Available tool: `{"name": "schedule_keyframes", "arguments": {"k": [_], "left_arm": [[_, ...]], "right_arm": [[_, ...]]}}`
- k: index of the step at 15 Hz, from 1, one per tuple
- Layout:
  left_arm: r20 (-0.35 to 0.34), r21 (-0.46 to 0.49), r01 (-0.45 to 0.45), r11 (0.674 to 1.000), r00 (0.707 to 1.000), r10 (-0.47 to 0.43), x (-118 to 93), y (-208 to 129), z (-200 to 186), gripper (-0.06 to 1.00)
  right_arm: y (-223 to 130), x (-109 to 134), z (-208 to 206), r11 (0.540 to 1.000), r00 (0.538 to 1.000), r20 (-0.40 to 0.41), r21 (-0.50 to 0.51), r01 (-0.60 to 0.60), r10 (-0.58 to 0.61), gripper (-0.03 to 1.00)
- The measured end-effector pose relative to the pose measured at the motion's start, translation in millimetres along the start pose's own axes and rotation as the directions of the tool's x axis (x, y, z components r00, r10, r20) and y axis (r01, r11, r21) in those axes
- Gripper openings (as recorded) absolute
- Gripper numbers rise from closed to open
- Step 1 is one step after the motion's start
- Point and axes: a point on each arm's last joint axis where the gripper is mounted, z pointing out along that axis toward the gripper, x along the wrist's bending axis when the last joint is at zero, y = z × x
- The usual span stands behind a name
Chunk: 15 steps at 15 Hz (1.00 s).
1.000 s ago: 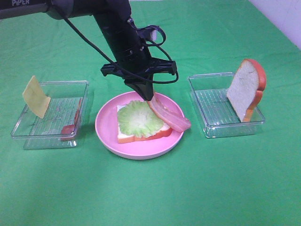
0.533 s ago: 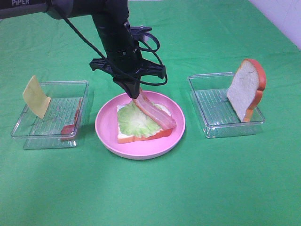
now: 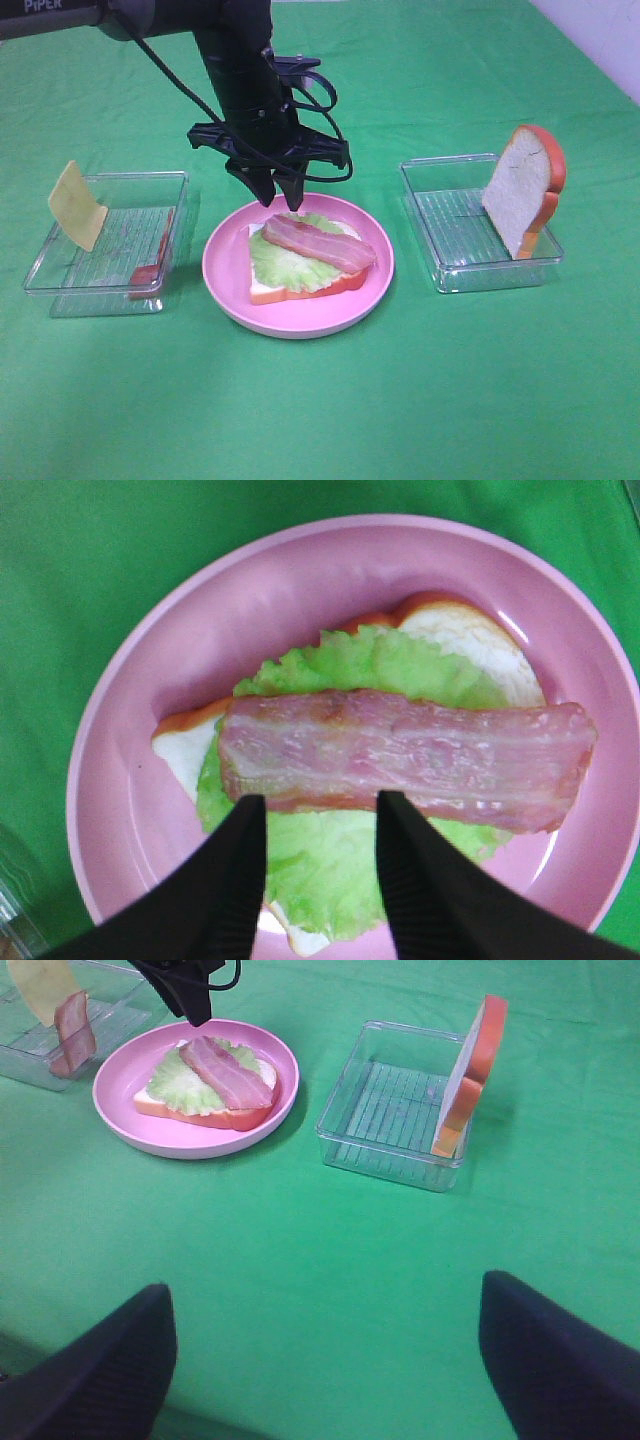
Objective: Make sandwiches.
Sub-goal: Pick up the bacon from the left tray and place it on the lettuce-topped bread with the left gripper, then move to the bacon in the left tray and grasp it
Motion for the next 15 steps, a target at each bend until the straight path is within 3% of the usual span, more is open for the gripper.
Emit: {"name": "schedule_keyframes", "arguments": {"k": [2,3,9,12,15], "left_arm": [[0.000,0.000,0.000,1.000,1.000,0.000,0,0,0,0.59],[0.000,0.000,0.002,1.000,1.000,-0.002,0,0,0,0.62],[0.008,-0.069,-0.004,0.998,1.000,0.005,-3,7,-26,0.65],[-0.074,-0.132,0.042,0.990,0.996,-0.052,1,17,-56,0.72],[-0.087,-0.159,0.081,0.984,0.992,-0.096,2,17,-68,0.72]], "right_arm": [[0,0,0,1.000,1.000,0.000,0.000,0.000,0.000,0.76],[0,0,0,1.000,1.000,0.000,0.000,0.000,0.000,0.76],[0,0,0,1.000,1.000,0.000,0.000,0.000,0.000,0.76],[0,0,0,1.000,1.000,0.000,0.000,0.000,0.000,0.76],[0,0,0,1.000,1.000,0.000,0.000,0.000,0.000,0.76]]}}
